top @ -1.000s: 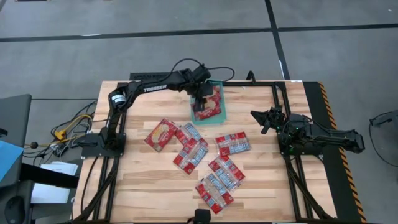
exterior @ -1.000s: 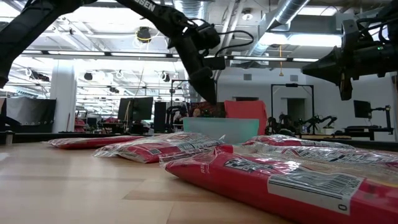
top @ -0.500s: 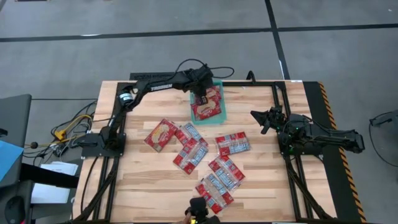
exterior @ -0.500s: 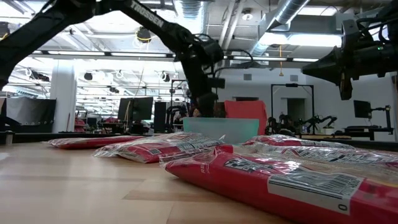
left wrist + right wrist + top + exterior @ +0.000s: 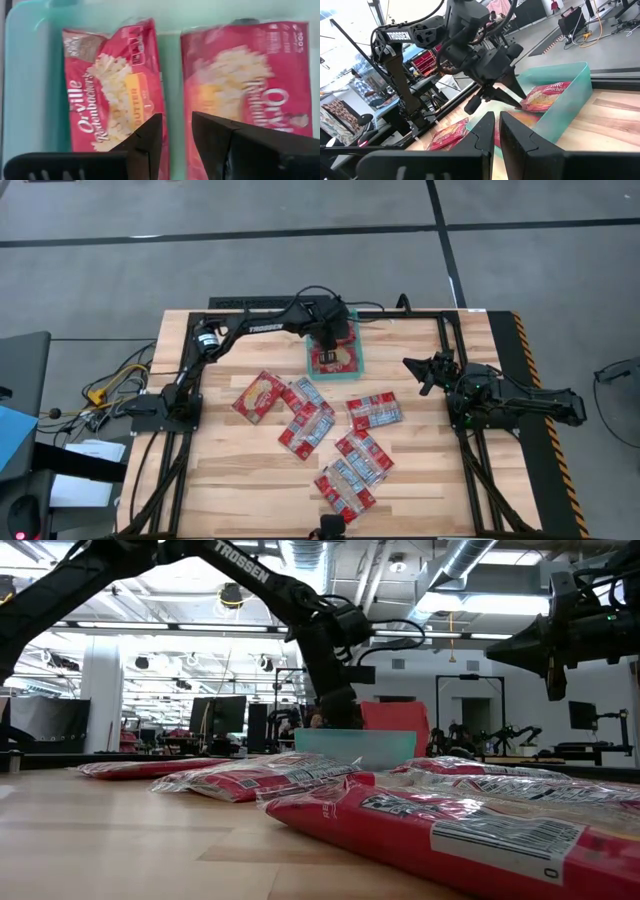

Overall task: Sort popcorn bags into baskets
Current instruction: Put the red popcorn bag into the green bin

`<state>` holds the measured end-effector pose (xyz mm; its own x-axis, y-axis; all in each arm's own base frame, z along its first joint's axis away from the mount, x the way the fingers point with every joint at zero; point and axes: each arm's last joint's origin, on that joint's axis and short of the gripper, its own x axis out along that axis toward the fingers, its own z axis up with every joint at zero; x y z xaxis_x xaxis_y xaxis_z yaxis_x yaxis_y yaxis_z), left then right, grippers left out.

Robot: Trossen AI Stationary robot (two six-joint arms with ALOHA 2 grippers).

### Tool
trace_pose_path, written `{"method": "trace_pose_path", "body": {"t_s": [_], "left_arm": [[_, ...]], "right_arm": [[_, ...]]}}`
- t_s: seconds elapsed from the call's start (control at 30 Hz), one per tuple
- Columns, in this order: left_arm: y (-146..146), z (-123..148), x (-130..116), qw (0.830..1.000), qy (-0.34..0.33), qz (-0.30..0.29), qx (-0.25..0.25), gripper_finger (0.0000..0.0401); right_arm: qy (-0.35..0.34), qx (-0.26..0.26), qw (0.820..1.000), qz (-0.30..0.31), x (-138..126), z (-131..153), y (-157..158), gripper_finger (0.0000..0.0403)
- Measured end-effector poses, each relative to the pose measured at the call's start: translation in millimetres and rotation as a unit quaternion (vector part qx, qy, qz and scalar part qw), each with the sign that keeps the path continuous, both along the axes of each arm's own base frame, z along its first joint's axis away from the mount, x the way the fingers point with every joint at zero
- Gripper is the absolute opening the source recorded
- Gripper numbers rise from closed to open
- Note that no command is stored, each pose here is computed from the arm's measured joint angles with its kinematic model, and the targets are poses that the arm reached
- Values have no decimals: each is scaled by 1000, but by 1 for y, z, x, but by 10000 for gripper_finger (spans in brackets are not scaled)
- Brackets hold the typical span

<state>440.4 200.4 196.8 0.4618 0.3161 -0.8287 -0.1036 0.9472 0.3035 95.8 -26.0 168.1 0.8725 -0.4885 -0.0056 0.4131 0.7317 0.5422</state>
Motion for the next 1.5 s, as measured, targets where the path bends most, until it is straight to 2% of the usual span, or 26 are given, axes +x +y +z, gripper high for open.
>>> {"method": "trace_pose_path", "body": {"t_s": [0.17,0.33,0.43,0.53,0.57,0.63,0.77,1.03,1.13,1.27,1.5], "left_arm": [[1,11,0,999,-3,39,37,93],[-3,63,-11,999,3,41,9,99],[-6,99,-34,997,8,62,-55,117],[-7,118,-69,981,37,91,-168,148],[-7,121,-80,975,49,101,-190,160],[-9,124,-100,969,72,127,-200,185],[-22,115,-134,962,83,172,-195,230],[-60,53,-199,936,10,302,-180,287],[-74,31,-217,926,-6,345,-151,296],[-85,6,-227,914,-4,374,-156,298],[-98,-21,-230,910,-8,380,-163,298]], "right_arm": [[0,0,1000,0,0,0,0,54],[0,0,1000,0,0,0,0,54],[0,0,1000,0,0,0,0,54],[0,0,1000,0,0,0,0,54],[0,0,1000,-1,0,0,0,54],[0,0,1000,-1,0,0,0,54],[0,0,1000,0,0,0,0,54],[1,0,1000,0,0,0,0,54],[2,-2,1000,0,0,0,0,54],[2,-2,1000,-1,0,0,0,54],[1,-1,1000,-2,0,0,0,54]]}}
